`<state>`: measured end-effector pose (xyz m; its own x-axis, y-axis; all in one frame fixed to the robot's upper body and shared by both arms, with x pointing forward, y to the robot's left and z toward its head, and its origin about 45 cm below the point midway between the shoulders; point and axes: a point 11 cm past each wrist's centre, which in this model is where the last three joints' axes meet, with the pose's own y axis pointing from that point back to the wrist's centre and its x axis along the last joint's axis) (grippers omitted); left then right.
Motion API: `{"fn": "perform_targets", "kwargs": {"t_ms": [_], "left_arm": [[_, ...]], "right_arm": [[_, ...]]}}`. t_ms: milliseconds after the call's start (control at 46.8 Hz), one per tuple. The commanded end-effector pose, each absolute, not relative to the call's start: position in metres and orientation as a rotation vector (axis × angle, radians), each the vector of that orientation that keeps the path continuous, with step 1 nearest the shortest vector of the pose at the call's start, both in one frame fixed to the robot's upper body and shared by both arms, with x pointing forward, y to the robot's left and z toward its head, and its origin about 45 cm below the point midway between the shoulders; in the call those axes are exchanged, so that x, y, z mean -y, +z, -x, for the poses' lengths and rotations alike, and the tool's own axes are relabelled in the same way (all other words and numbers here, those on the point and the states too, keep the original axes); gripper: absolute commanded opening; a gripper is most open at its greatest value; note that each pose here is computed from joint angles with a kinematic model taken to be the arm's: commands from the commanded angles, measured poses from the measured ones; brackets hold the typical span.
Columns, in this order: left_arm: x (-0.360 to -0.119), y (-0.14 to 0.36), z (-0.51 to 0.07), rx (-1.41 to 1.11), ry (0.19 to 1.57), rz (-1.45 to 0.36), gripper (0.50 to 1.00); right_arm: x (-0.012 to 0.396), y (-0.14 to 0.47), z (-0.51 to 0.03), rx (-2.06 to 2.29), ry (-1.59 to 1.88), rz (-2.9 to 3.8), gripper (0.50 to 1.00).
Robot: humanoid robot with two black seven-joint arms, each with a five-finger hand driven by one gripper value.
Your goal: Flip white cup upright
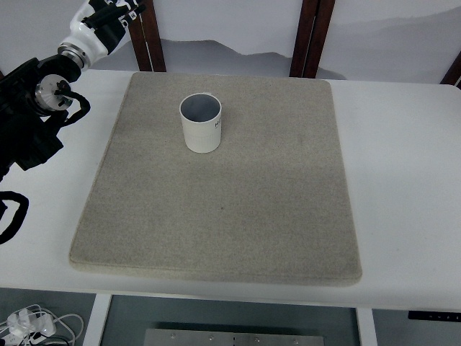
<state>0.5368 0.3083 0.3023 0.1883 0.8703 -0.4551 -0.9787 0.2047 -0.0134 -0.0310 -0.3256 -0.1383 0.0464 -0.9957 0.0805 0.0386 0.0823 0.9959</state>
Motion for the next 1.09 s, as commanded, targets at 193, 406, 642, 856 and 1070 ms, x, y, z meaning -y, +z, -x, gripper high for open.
{"fn": "perform_targets", "kwargs": {"t_ms": [193, 406, 642, 856, 1070], "left_arm": [[-0.313, 0.270, -0.527, -0.615, 1.339, 0.431, 0.996], [-0.313, 0.262, -0.525, -0.759, 1.330, 0.614, 0.996], [-0.312, 0.254, -0.526, -0.880, 1.394, 0.695, 0.996], [-0.309, 0.254, -0.527, -0.899, 1.380, 0.723, 0.996], [-0.302, 0.255, -0.527, -0.889, 1.362, 0.718, 0.996]], "right_arm": [[0.326, -0.138, 0.031, 1.186, -1.136, -1.140, 0.952], [0.325, -0.138, 0.030, 1.192, -1.142, -1.139, 0.952], [0.325, -0.138, 0.031, 1.188, -1.139, -1.140, 0.952], [0.325, -0.138, 0.033, 1.182, -1.143, -1.139, 0.952], [0.325, -0.138, 0.033, 1.179, -1.144, -1.142, 0.952]]}}
